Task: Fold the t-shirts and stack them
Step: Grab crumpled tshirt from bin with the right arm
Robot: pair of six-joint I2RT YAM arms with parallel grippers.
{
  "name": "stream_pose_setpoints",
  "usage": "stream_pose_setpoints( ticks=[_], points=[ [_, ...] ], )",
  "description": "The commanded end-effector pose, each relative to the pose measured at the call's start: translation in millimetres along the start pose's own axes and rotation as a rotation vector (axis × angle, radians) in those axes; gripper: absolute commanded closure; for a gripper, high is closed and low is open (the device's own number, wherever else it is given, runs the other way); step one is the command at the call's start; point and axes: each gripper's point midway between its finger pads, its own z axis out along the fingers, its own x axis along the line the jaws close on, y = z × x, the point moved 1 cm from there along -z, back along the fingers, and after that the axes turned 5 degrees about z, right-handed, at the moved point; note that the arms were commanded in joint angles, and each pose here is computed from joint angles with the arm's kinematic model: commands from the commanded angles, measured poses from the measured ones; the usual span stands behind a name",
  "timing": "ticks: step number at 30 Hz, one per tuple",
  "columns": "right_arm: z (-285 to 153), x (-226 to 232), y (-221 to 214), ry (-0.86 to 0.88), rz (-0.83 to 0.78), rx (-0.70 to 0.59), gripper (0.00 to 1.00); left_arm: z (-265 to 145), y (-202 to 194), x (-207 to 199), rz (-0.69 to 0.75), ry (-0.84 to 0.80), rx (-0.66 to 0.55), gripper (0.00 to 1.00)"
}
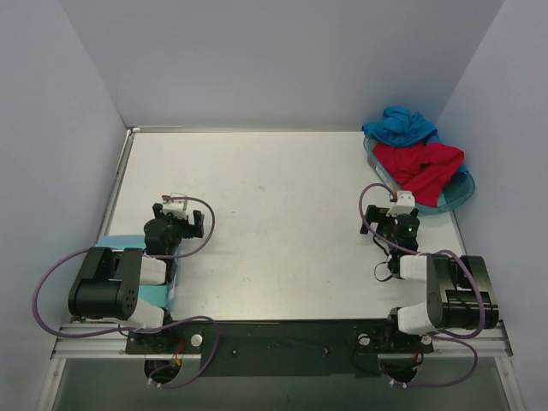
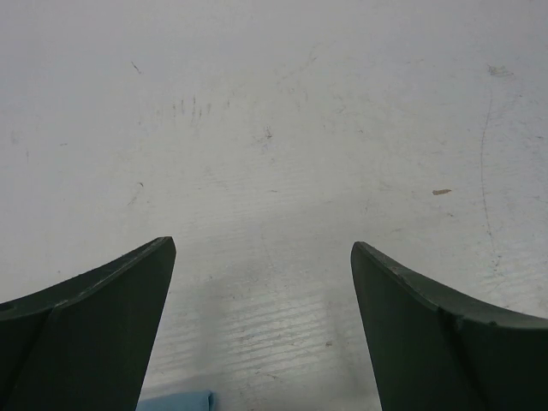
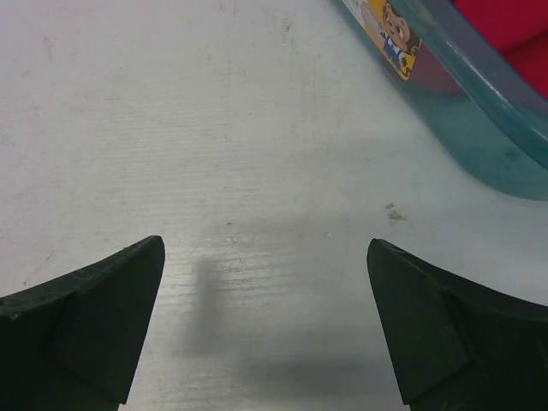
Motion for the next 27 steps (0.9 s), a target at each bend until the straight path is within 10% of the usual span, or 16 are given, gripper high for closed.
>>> stream_pose_setpoints(
  ticks=[1, 11, 17, 27],
  points=[
    [3.2, 6.6, 32.7, 0.020, -0.011, -0.090, 0.00, 5.0, 24.6, 3.5, 0.012, 0.004, -0.089, 0.05],
    [-45.2, 49.8, 136.1, 0.184, 0.053, -0.008, 0.00, 1.9, 76.3, -5.3, 0.023, -0.091, -0.066, 0.05],
    [-21.9, -8.7, 212.4, -0.166, 0.065, 0.081, 0.01, 28.1, 165.8, -15.4, 0.054, -0.200, -0.051, 0.04],
    [54.7, -134.7, 180.0, -0.616, 0.319, 0.398, 0.20, 31.3, 143.4, -76.3, 0.129, -0.357, 0.206, 0.03]
  ],
)
